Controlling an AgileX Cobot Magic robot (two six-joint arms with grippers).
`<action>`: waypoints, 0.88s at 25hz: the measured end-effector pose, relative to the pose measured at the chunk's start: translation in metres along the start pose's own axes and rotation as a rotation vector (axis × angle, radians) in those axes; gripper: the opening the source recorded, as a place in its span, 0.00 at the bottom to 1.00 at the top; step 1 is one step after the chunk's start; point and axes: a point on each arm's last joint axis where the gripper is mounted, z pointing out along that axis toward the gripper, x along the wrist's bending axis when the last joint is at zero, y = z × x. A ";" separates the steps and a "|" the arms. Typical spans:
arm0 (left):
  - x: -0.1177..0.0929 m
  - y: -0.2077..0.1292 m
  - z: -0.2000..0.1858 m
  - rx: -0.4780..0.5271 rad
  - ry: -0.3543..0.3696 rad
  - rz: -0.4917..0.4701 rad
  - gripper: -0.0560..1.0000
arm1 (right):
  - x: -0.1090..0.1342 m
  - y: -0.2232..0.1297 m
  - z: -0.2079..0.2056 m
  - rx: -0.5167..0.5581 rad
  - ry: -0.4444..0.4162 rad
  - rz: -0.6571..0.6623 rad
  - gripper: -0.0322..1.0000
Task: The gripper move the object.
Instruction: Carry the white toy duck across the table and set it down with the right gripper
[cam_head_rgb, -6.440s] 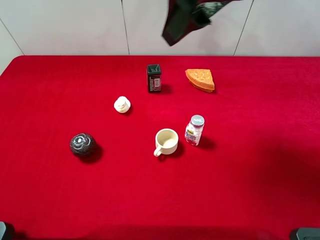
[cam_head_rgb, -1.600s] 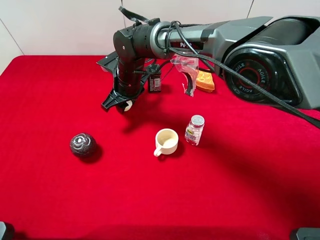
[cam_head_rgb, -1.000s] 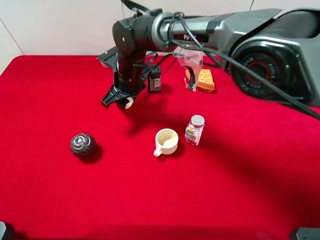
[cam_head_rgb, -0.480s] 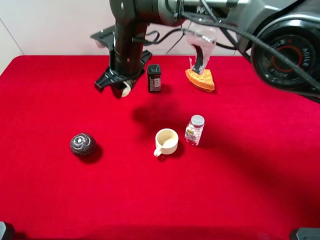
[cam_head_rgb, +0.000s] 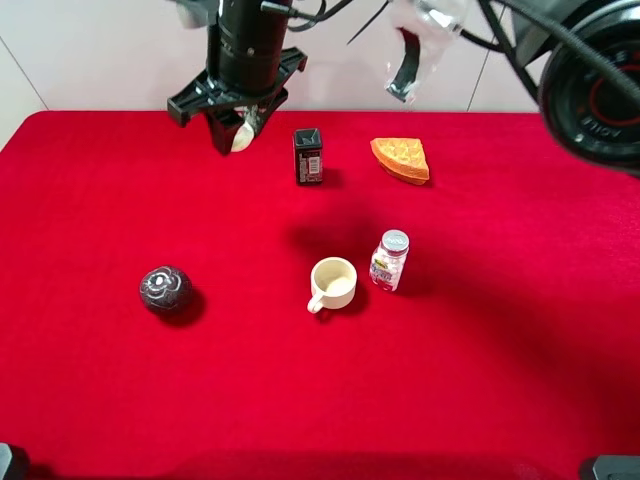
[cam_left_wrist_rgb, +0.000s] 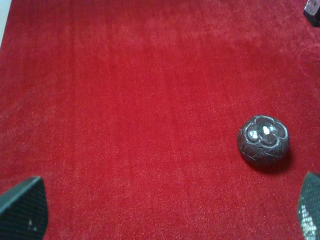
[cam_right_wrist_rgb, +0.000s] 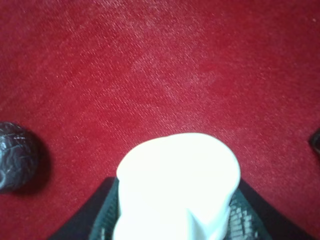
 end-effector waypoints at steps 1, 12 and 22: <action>0.000 0.000 0.000 0.000 0.000 0.000 1.00 | -0.004 0.000 -0.003 -0.006 -0.006 0.009 0.35; 0.000 0.000 0.000 0.000 0.000 0.000 1.00 | -0.058 -0.004 -0.042 -0.073 -0.068 0.128 0.35; 0.000 0.000 0.000 0.000 0.000 0.000 1.00 | -0.117 -0.019 -0.055 -0.082 -0.134 0.235 0.35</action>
